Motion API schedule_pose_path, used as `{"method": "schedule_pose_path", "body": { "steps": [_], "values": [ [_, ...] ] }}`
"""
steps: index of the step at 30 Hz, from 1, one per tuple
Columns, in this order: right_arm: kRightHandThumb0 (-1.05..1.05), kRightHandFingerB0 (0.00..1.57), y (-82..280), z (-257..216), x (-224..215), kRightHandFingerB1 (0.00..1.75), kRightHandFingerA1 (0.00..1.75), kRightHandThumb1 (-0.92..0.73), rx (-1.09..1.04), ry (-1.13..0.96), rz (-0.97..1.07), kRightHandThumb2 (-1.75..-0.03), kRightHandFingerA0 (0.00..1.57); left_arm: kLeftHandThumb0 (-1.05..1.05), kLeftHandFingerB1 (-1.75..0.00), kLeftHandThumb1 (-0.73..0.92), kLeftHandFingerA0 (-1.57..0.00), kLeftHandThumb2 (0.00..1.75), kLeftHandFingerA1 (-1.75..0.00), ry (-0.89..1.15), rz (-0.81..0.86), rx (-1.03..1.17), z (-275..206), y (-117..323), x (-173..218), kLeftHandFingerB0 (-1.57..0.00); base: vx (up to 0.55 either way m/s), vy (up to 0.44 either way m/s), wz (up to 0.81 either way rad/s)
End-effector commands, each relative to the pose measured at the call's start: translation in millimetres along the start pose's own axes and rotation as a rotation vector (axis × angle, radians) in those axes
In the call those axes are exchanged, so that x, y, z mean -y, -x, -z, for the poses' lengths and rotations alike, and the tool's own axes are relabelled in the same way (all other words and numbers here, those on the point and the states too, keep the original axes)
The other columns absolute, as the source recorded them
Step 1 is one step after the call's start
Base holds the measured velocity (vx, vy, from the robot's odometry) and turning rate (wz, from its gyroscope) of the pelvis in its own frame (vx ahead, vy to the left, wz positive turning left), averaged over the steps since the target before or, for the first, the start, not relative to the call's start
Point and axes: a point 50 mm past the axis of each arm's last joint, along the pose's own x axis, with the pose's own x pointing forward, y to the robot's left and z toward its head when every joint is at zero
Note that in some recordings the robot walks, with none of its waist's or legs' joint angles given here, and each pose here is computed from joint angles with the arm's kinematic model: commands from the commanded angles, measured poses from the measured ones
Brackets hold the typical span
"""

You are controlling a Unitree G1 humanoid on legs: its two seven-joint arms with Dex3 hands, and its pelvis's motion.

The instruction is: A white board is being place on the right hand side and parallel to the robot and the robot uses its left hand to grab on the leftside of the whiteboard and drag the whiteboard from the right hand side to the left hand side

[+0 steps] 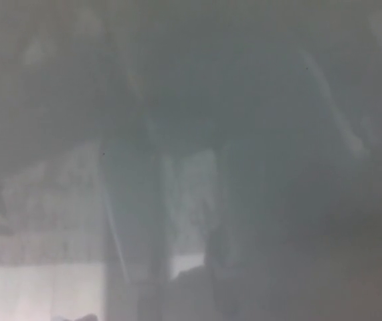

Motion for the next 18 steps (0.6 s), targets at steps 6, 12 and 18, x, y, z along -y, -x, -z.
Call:
{"method": "schedule_pose_path", "body": {
  "steps": [6, 12, 18],
  "values": [
    [-0.81, 0.53, -1.8, -1.6, 4.5, 0.53, 0.86, -0.75, -0.006, 0.021, 0.014, -0.63, 0.87, -0.51, -0.22, 0.68, -0.37, 0.6, -1.11, -0.015, -0.028, -0.008, -2.5, 0.6, -2.2, 0.0, 0.0, 0.0, 0.0],
    [-0.82, 0.53, -2.7, -2.6, 4.2, 0.54, 0.82, -0.74, -0.004, 0.027, 0.012, -0.62, 0.89, -0.6, -0.16, 0.57, -0.42, 0.85, -0.94, -0.011, -0.02, -0.001, -1.8, -1.0, -3.1, 0.0, 0.0, 0.0, 0.0],
    [-0.83, 0.53, -7.6, -9.7, 3.7, 0.53, 0.81, -0.73, 0.017, 0.016, 0.02, -0.62, 0.91, -0.55, -0.18, 0.57, -0.43, 0.85, -0.88, -0.02, -0.03, 0.022, -15.3, -5.5, -4.4, 0.0, 0.0, 0.0, 0.0]
  ]
}}
